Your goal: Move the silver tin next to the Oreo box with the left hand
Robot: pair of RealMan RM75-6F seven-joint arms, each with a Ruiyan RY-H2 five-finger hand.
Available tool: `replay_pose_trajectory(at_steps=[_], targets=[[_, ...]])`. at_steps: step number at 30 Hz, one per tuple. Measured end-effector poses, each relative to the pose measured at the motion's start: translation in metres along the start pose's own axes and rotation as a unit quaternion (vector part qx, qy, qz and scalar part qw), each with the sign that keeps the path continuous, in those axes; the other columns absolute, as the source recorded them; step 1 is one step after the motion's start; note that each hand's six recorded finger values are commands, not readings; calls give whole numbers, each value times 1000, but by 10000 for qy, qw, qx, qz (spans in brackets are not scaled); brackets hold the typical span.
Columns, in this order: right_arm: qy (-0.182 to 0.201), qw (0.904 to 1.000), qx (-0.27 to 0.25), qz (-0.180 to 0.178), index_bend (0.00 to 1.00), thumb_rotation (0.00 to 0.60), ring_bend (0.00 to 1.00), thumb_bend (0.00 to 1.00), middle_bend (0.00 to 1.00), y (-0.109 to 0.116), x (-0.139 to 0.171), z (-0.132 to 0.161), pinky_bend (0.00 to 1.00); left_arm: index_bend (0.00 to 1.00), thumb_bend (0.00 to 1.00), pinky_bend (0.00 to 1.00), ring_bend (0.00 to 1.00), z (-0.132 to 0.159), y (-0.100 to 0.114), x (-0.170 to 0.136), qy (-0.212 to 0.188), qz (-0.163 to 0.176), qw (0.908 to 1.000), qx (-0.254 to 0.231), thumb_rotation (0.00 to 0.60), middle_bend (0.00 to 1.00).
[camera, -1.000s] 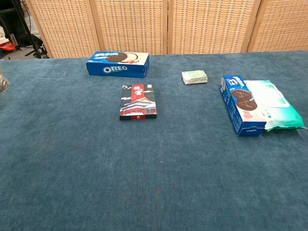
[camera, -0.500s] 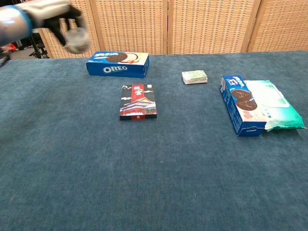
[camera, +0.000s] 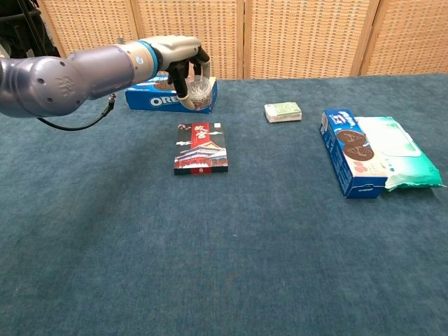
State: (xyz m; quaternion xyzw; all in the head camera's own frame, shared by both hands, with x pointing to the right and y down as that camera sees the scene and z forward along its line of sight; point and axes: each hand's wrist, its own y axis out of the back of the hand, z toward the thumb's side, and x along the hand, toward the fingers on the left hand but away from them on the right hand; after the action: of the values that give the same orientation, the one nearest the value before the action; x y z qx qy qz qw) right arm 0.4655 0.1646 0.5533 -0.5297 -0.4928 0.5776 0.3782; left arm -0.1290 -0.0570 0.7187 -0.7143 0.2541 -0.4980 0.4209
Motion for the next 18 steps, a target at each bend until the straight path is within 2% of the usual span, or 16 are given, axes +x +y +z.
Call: replay_pose_trajectory(at_steps=[5, 18], targets=[[-24, 10000, -6, -34, 0, 600, 0, 0, 0, 2, 0, -1, 0, 649, 321, 586, 492, -3, -7, 8, 183, -99, 9997, 121, 600, 541], [-87, 9999, -3, -59, 0, 600, 0, 0, 0, 3, -1, -4, 0, 649, 307, 586, 488, -7, -18, 17, 505, -263, 9984, 45, 600, 541]])
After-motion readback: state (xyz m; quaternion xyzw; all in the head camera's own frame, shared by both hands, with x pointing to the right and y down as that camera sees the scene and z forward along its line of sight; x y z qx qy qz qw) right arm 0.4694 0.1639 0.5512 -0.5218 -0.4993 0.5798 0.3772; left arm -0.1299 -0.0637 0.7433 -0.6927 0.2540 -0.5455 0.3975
